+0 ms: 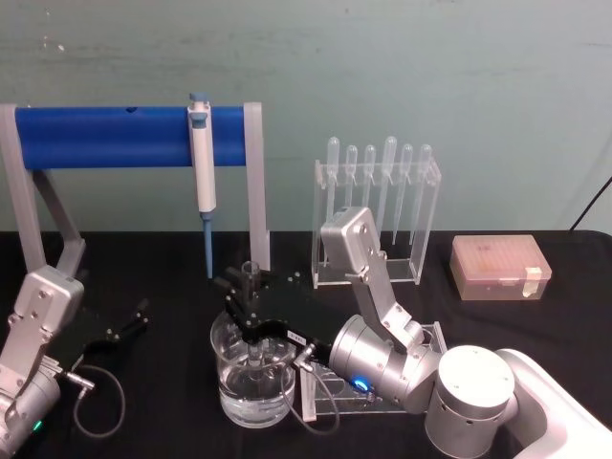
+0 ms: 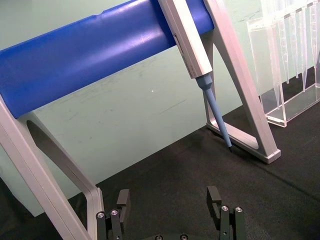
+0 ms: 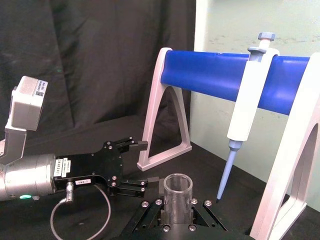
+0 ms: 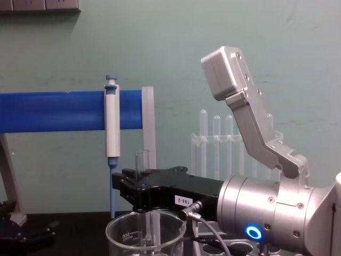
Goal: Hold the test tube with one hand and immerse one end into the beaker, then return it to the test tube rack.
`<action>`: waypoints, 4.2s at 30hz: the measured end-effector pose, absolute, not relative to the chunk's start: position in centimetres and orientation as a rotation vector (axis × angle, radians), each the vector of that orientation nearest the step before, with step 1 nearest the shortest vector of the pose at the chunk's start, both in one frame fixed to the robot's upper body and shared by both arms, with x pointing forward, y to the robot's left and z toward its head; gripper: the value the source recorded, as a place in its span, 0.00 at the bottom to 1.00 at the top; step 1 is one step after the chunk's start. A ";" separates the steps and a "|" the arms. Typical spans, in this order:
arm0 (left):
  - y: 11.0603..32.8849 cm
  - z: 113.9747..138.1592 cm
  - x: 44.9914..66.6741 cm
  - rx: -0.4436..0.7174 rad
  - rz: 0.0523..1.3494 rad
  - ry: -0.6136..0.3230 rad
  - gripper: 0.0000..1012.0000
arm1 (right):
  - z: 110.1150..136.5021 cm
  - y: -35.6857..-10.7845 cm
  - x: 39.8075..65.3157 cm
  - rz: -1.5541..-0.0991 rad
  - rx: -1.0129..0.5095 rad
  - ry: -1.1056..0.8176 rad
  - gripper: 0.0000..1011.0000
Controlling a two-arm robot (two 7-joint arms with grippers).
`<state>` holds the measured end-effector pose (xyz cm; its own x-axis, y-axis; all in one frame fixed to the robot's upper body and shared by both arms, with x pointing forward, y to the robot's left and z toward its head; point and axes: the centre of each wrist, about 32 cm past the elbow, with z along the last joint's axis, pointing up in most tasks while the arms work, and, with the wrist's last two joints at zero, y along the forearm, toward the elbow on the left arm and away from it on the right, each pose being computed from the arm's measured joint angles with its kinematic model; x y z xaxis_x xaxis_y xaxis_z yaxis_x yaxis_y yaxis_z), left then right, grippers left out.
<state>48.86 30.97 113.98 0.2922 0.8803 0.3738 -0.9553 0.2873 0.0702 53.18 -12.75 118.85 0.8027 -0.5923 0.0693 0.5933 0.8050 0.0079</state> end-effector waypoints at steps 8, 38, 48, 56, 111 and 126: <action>31.0 114.0 48.9 0.304 1.248 -0.285 0.99 | 118.8 -12.8 53.2 -0.635 -0.014 -0.070 0.15; 31.0 114.0 48.9 0.304 1.248 -0.285 0.99 | 118.8 -12.8 53.2 -0.635 -0.014 -0.070 0.15; 31.0 114.0 48.9 0.304 1.248 -0.285 0.99 | 118.8 -12.8 53.2 -0.635 -0.014 -0.070 0.15; 31.0 114.0 48.9 0.304 1.248 -0.285 0.99 | 118.8 -12.8 53.2 -0.635 -0.014 -0.070 0.15; 31.0 114.0 48.9 0.304 1.248 -0.285 0.99 | 118.8 -12.8 53.2 -0.635 -0.014 -0.070 0.15; 31.0 114.0 48.9 0.304 1.248 -0.285 0.99 | 118.8 -12.8 53.2 -0.635 -0.014 -0.070 0.15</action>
<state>48.86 30.97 113.98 0.2923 0.8803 0.3738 -0.9552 0.2873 0.0703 53.18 -12.76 118.85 0.8027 -0.5924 0.0693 0.5933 0.8049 0.0079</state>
